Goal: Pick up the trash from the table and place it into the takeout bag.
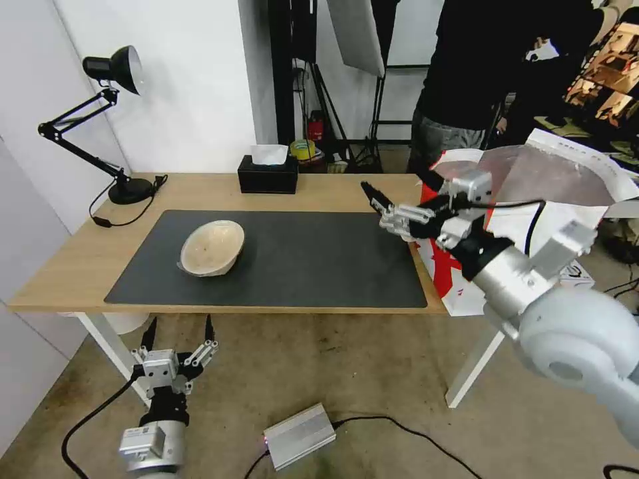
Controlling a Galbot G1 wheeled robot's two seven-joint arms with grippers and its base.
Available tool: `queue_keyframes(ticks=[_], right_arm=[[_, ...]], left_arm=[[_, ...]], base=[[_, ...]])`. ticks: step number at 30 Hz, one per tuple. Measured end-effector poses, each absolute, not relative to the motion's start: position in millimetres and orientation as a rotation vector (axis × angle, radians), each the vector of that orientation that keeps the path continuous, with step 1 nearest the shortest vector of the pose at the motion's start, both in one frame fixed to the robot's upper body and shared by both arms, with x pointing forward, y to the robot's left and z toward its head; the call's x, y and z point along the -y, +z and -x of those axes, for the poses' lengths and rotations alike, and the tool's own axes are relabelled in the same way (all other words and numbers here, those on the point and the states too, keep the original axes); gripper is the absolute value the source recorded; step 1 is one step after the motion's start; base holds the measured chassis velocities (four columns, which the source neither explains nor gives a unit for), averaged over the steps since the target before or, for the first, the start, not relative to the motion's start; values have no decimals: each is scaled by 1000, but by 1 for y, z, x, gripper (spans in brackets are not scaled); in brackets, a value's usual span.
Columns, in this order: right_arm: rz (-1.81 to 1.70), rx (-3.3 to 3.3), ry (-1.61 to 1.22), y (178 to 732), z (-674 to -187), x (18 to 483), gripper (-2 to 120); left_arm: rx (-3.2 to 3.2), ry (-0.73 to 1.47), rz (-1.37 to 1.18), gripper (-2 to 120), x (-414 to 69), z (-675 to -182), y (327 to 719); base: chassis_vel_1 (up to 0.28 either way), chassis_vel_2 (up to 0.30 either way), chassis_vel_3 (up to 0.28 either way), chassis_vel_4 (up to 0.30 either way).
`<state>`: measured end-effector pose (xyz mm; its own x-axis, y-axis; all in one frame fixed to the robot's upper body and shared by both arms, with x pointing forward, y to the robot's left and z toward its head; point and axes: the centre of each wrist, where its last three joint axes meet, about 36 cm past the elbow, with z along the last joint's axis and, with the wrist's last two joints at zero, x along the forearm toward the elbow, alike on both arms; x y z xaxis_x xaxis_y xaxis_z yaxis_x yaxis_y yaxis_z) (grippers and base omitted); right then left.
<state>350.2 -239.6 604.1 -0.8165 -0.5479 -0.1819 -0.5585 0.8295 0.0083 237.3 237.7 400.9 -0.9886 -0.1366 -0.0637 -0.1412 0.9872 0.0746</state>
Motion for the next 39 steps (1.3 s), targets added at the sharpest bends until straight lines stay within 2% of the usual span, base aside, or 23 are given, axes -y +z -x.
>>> queue_keyframes(ticks=[12,27,39], right_arm=[[743,-2856,98,536,-322,229,97],[542,-2849,-24,479,-314,232,97],[367,-2879,-30,457,-293,227,98]], left_arm=[[-3079,128,222,100,-239,-236,399],[-3091,130,225,100,-240,-237,393],[-3095,131,226,100,-240,-237,391]], base=[[0,0,0,0],[0,0,0,0],[0,0,0,0]])
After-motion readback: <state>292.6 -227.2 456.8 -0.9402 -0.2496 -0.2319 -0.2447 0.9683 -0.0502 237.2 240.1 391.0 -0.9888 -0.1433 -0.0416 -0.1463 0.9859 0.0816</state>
